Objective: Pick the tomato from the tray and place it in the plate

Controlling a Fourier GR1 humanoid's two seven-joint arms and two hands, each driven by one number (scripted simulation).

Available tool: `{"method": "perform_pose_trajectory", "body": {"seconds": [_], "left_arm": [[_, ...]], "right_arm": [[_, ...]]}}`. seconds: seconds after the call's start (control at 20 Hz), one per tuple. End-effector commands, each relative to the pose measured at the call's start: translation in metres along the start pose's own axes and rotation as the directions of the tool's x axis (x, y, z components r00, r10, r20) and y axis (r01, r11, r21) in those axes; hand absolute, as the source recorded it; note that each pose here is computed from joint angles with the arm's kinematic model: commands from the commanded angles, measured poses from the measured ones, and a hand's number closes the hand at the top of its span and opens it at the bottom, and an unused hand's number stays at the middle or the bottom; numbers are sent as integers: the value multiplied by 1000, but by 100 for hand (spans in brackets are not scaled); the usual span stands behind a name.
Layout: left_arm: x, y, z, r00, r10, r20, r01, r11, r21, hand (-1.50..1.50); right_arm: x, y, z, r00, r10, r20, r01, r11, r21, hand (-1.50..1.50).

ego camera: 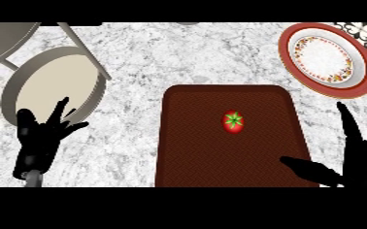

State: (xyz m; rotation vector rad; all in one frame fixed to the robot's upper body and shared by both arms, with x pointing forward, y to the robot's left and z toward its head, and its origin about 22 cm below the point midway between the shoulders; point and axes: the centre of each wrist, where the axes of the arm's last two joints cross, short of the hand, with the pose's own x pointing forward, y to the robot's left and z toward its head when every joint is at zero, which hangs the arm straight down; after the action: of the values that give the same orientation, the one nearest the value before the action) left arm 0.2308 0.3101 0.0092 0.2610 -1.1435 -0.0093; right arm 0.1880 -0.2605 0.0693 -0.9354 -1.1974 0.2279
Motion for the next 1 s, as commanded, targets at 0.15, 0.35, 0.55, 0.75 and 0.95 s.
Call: {"method": "perform_pose_trajectory", "body": {"seconds": [0.15, 0.35, 0.55, 0.75, 0.95], "left_arm": [[-13, -57, 2, 992, 120, 34, -112, 977, -179, 0], [-11, -57, -1, 992, 124, 36, -114, 974, -198, 0], [-9, -66, 6, 991, 128, 44, -117, 973, -199, 0], [-13, -63, 2, 990, 134, 34, -126, 977, -174, 0], [-9, -68, -2, 991, 130, 38, -121, 976, -183, 0]], "right_arm": [[50, 17, 9, 990, 115, -85, -112, 993, 44, -150], [66, 37, 5, 978, 157, -141, -151, 987, 52, -150], [83, 60, 16, 973, 165, -159, -142, 980, 142, -150], [90, 82, 23, 976, 146, -159, -118, 978, 174, -150], [108, 91, 11, 978, 148, -145, -125, 980, 155, -150]]}}
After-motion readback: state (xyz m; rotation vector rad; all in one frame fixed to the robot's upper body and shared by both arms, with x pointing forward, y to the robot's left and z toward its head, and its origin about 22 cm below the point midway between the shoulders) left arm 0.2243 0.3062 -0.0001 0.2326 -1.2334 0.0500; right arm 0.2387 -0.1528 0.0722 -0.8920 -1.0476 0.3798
